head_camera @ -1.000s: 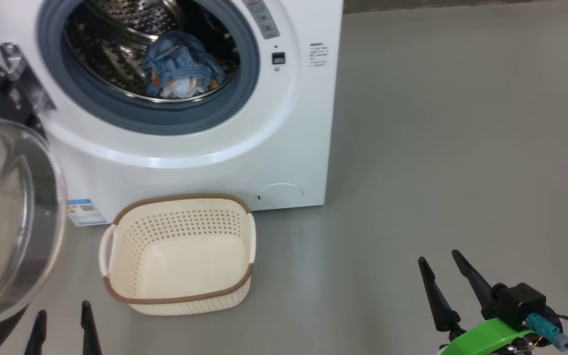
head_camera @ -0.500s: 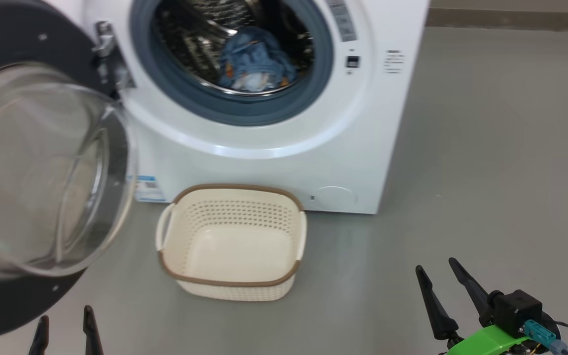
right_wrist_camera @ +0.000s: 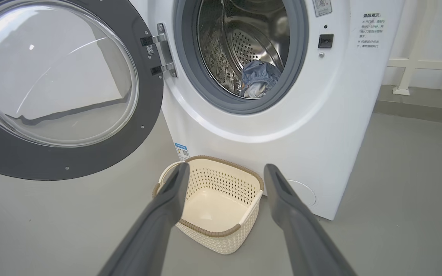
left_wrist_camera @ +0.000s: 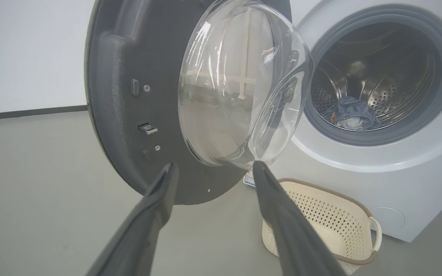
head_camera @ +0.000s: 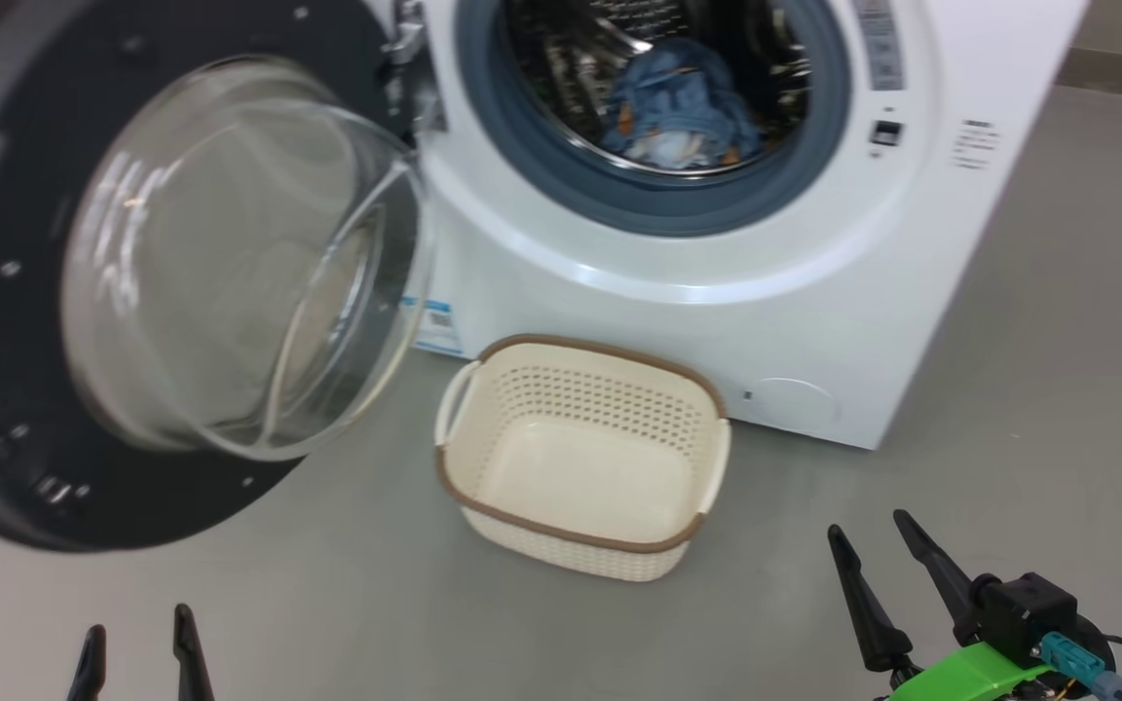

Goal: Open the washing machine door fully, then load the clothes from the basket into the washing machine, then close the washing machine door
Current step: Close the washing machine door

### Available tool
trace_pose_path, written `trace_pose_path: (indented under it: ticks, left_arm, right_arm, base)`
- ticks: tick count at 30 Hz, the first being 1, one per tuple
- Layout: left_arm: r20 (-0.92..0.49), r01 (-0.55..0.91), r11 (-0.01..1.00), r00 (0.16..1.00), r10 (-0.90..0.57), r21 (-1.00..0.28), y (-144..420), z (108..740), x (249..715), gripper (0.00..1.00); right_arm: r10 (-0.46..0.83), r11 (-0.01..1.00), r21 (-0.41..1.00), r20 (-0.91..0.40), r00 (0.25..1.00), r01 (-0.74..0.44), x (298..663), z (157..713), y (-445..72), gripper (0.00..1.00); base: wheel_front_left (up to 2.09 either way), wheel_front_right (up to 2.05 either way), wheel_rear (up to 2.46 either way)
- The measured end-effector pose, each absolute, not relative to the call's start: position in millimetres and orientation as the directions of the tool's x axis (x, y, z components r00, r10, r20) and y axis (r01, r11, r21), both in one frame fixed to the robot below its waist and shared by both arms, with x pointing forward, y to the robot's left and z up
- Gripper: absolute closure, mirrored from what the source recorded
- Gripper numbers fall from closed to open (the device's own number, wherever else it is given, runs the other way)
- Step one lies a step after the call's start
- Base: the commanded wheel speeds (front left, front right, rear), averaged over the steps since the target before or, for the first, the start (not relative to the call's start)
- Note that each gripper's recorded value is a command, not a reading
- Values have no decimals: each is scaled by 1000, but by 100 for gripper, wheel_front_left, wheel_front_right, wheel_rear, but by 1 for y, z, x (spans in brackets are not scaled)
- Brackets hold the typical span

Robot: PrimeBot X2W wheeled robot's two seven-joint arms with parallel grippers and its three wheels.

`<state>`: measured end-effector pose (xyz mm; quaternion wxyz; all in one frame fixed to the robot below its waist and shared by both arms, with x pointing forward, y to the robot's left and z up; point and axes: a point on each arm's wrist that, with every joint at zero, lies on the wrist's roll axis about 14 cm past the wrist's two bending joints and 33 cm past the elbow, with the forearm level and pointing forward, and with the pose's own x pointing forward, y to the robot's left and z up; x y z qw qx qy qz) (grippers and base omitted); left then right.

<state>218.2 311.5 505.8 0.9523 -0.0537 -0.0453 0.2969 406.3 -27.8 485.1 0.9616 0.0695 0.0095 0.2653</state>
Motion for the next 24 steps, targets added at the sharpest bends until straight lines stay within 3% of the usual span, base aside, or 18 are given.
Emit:
trace_pose_path:
  ticks: [10, 24]
  left_arm:
    - [31, -675, 727, 730, 683, -127, 331, 502, 176, 0]
    - [32, -696, 706, 709, 704, -129, 335, 505, 173, 0]
  right_arm:
    - [624, 773, 149, 1, 782, -617, 403, 477, 20, 0]
    - [648, 756, 142, -23, 761, -639, 404, 469, 25, 0]
  base:
    - [0, 0, 0]
    - [0, 0, 0]
